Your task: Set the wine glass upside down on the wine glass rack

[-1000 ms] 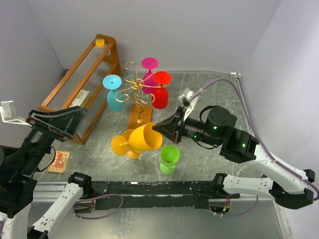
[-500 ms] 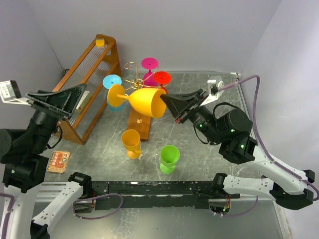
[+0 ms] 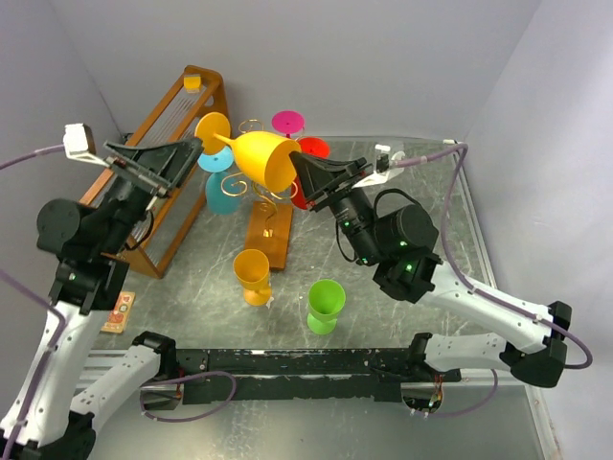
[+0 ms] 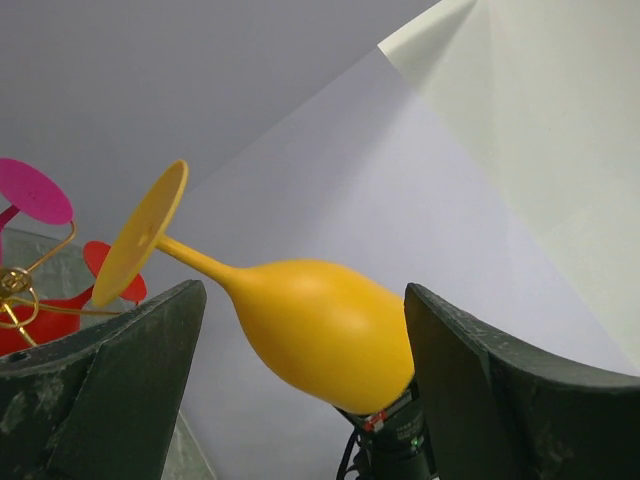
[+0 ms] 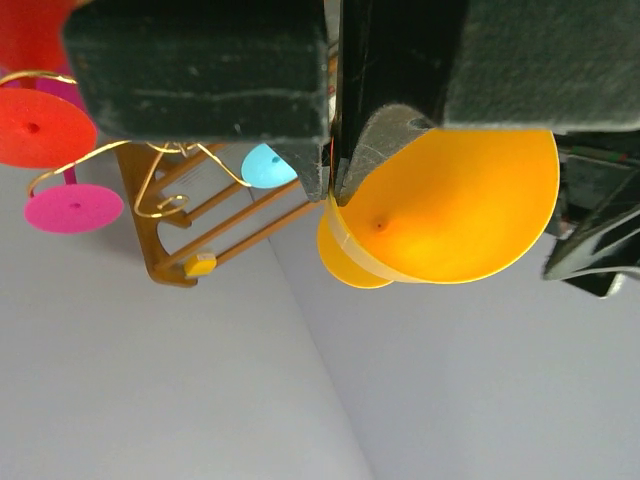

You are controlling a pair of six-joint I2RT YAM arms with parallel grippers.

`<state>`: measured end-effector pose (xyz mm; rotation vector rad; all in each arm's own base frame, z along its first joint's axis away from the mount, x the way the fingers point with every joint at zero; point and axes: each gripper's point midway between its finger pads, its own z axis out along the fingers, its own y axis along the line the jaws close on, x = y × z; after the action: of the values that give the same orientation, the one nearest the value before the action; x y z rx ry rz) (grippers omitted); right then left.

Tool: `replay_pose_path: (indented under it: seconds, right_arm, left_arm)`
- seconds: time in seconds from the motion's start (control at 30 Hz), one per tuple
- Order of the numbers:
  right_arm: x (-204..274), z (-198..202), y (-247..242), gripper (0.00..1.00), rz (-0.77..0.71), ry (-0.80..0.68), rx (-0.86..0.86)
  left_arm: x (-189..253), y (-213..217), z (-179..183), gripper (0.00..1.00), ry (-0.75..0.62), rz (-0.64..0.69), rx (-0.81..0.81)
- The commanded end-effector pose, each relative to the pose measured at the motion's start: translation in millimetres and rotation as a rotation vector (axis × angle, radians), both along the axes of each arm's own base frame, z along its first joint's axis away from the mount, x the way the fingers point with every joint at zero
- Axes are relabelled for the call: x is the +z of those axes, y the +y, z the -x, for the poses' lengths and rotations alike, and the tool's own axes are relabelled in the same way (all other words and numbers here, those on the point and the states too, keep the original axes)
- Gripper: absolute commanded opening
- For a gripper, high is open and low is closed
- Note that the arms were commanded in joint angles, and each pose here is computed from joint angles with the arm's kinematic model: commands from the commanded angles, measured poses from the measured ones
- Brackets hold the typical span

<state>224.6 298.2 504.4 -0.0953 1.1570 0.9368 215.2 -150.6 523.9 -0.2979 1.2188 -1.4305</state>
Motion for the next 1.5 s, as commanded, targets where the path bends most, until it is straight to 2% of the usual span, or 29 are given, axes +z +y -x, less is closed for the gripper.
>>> replay_pose_path:
  seconds: [0.0,0.2,0.5,0.8,0.97,1.13,1.47]
  right_arm:
    - [23,1,0,0.00,-0.090,-0.066,-0.006]
    - [22,-2,9,0.00,-0.136,-0.085,0.006]
    - [19,-6,27,0.00,-0.130,-0.122,0.017]
    - [17,-11,27,0.00,-0.167,-0.139,-0.010]
    - [12,-23,19,0.00,-0.195,-0.110,-0.086]
    - [11,-18,31,0.00,-0.197,-0.109,-0.022]
    - [-6,-1,50,0.00,-0.159,-0.069,0.132]
  left_arm:
    - [27,-12,-3,0.90,-0.082,0.015,-0.075]
    - [26,-18,-15,0.83,-0.067,0.054,-0.110]
    - [20,-9,-29,0.68,-0.021,0.069,-0.029]
    - [5,-8,-43,0.71,0.044,0.056,0.004]
    - [-1,-1,-46,0.79,0.069,0.048,0.052]
    - [-5,-1,-51,0.80,0.089,0.038,0.066]
    - [2,-3,-57,0.47,0.047,0.094,0.045]
